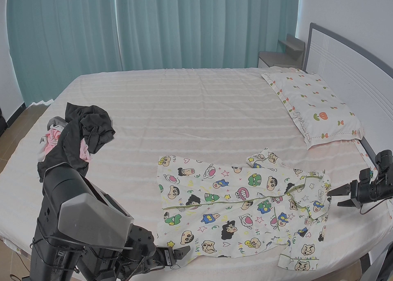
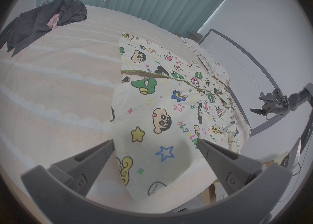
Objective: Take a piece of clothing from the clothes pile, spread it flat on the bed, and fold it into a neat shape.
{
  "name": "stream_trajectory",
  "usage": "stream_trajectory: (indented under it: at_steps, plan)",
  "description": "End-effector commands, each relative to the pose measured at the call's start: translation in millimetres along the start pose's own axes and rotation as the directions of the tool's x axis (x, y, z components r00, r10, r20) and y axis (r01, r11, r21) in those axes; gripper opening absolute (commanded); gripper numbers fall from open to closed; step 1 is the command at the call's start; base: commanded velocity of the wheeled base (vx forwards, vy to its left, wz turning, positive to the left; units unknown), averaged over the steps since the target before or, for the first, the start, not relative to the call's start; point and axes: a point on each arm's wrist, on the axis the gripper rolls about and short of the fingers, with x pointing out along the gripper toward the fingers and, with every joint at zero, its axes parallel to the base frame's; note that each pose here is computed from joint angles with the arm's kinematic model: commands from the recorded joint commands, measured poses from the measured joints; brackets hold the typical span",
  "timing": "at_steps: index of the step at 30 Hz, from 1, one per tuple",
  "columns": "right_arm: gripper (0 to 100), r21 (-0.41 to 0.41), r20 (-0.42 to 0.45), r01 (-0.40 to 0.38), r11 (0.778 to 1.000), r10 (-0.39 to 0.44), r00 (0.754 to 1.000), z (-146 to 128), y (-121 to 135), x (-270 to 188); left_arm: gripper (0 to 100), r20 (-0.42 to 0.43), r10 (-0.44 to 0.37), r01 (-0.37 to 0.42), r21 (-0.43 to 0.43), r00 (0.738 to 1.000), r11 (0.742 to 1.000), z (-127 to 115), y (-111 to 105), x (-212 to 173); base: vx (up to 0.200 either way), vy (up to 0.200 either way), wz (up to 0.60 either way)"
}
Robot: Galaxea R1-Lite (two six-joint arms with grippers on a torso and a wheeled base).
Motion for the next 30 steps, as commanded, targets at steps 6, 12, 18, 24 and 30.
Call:
stream_trajectory:
  at_steps: [6, 12, 18, 24, 30]
  plan:
    - [100, -0.031, -0.052, -0.021, 0.999, 0.019, 0.998, -20, 1, 3, 100, 0.016, -0.013, 0.014, -0.034, 1.000, 0.999, 1, -2, 2, -0.167, 0.000, 0.00]
    - [100, -0.036, -0.055, -0.028, 0.999, 0.026, 0.998, -21, 3, 4, 100, 0.133, -0.011, 0.026, -0.107, 0.991, 0.994, 17, -9, 20, 0.000, 0.000, 0.00]
    - [100, -0.037, -0.058, -0.029, 0.999, 0.027, 0.998, -23, 4, 3, 100, 0.097, 0.033, -0.031, -0.022, 0.995, 0.999, 6, -2, 22, 0.000, 0.000, 0.00]
    - [100, -0.036, -0.059, -0.031, 0.999, 0.028, 0.998, -24, 4, 3, 100, 0.091, 0.038, -0.042, 0.053, 0.995, 0.998, 5, -1, 20, 0.000, 0.000, 0.00]
    - [100, -0.039, -0.055, -0.030, 0.999, 0.028, 0.998, -23, 4, 3, 100, 0.093, 0.034, -0.049, 0.162, 0.995, 0.986, 6, -2, 22, 0.000, 0.000, 0.00]
